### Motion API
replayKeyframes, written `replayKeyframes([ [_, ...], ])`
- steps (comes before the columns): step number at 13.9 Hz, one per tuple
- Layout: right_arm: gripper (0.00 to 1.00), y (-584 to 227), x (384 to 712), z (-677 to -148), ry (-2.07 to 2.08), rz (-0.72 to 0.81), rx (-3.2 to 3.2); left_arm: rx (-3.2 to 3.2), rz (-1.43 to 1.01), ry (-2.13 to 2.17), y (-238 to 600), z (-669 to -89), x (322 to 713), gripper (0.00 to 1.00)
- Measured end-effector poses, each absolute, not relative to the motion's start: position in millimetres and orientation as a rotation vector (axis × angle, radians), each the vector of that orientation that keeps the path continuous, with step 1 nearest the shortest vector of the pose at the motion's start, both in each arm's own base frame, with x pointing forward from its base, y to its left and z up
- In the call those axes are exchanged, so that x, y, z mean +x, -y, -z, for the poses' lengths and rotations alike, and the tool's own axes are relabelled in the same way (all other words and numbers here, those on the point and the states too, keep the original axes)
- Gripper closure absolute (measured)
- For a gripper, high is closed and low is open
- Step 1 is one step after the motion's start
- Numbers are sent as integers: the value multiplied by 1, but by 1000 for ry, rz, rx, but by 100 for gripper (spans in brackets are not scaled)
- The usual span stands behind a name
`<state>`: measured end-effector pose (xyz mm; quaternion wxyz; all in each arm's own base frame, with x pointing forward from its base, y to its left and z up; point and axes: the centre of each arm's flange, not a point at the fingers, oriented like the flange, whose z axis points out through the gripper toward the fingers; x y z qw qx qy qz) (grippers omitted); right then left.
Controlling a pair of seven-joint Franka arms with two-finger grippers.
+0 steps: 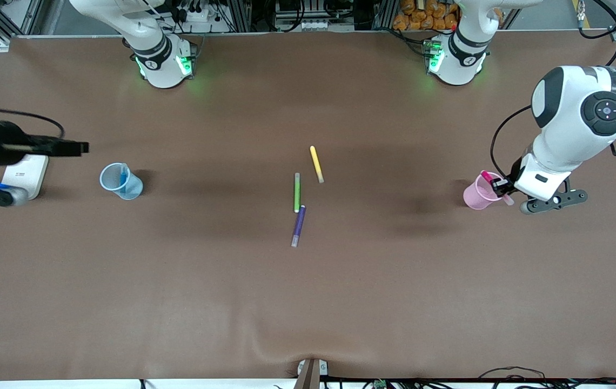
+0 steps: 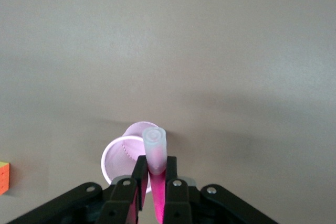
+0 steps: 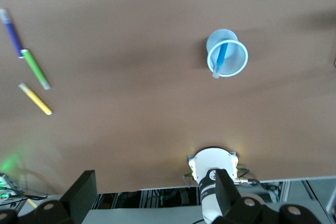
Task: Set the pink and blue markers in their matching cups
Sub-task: 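Lower the pink marker into the pink cup while the right gripper withdraws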
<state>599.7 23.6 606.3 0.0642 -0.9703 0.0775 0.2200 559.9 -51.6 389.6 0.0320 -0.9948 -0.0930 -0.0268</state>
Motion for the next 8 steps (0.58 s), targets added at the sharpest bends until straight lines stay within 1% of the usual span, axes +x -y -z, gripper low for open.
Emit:
replayKeyframes([
  [3,0,-14,596,-633,-221,-540,-2923,-3071,111,261,49,-370,555,83],
  [6,0,-6,584,-670,-279,-400,-2977,-3075,139,235,37,-358,552,83],
  [8,0,-5,573,-683,-345,-365,-2981,-3078,157,222,28,-351,549,83],
])
